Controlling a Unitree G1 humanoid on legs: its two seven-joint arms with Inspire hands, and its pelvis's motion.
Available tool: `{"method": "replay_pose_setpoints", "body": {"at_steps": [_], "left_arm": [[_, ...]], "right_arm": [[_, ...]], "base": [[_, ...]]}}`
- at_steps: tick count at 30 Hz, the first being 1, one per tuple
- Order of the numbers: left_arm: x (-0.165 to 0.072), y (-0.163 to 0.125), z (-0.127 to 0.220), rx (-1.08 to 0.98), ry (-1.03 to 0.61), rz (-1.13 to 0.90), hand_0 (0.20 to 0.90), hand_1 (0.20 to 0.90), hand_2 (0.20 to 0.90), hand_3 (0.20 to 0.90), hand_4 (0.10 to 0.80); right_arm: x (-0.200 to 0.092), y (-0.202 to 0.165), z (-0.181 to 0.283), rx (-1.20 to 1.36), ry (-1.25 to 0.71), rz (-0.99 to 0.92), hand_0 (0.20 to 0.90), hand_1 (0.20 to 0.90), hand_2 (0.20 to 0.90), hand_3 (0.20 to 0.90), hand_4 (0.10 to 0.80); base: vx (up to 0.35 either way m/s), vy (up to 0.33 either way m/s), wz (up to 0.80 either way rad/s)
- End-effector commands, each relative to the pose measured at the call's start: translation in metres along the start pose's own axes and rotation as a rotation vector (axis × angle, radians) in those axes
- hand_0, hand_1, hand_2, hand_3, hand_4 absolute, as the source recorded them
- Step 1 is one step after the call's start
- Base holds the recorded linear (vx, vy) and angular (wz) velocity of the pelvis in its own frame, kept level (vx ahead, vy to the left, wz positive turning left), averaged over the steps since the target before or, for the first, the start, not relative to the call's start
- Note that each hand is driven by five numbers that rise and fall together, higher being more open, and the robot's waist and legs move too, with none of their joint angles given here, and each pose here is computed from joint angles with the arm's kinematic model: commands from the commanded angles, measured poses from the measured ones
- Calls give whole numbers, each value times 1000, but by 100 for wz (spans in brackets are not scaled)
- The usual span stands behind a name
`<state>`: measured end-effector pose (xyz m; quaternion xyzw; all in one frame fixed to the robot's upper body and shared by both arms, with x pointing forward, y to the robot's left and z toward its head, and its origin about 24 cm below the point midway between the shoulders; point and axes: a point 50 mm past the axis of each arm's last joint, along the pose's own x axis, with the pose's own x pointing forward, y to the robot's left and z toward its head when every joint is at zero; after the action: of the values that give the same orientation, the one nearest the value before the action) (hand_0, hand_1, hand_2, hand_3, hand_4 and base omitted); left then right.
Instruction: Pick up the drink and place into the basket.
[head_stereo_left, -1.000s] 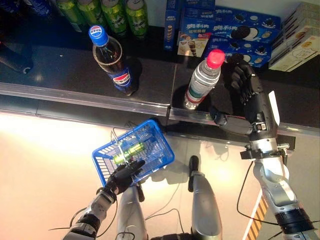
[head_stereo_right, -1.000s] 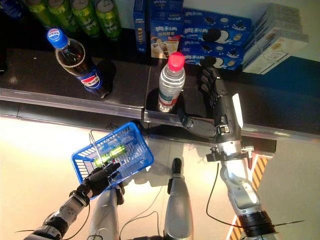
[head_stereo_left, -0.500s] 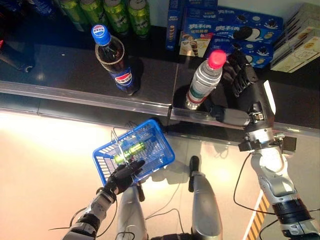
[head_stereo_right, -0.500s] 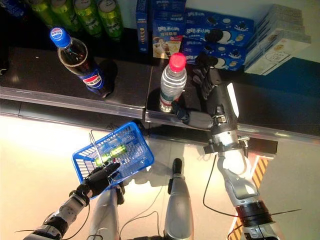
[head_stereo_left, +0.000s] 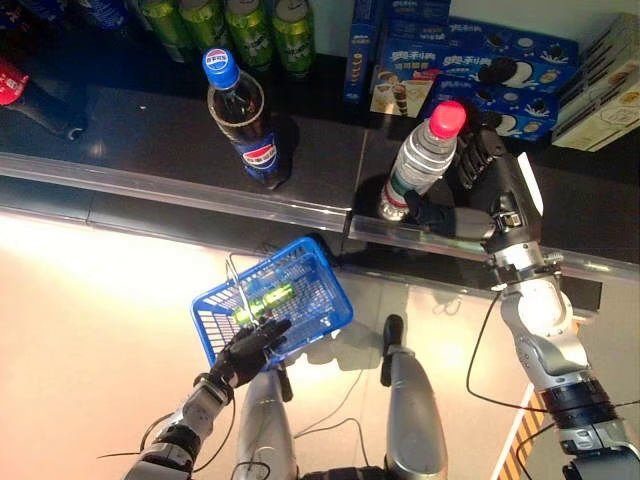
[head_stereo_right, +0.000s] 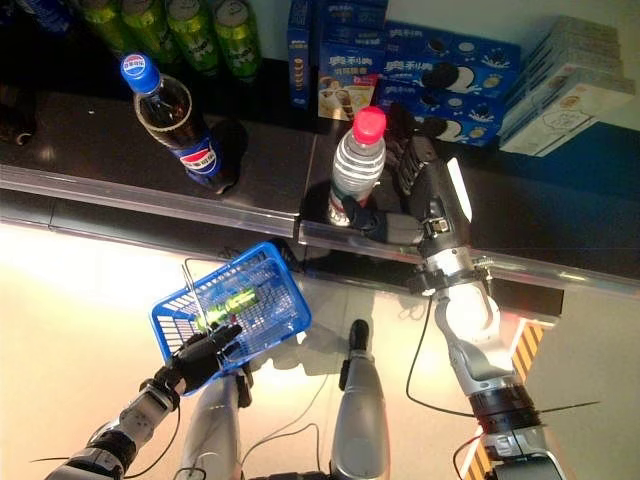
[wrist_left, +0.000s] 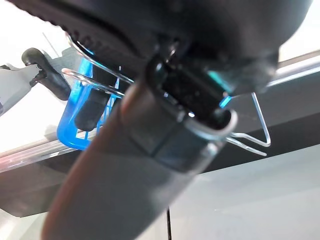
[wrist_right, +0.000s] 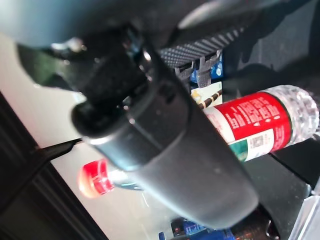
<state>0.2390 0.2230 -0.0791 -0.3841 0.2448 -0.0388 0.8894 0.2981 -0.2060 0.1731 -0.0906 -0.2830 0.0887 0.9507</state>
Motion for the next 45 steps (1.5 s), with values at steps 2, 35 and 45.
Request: {"method": "replay_pose_setpoints", "body": {"at_steps": [2, 35, 45], "left_arm": [[-11, -1, -13, -21, 32, -123, 300, 300, 300, 200, 100], [-1, -12, -10, 2, 77, -153, 300, 300, 300, 200, 100], [0, -13, -10, 1, 68, -160, 300, 300, 300, 200, 100]], "right_arm": [[28, -7, 44, -8, -215, 34, 900, 900, 900, 900, 800], [67, 0, 41, -25, -158, 64, 300, 300, 300, 200, 100], [68, -1, 46, -33, -183, 51, 300, 300, 300, 200, 100]], "base": [[0, 0, 0], [1, -1, 2], [0, 0, 0]]}}
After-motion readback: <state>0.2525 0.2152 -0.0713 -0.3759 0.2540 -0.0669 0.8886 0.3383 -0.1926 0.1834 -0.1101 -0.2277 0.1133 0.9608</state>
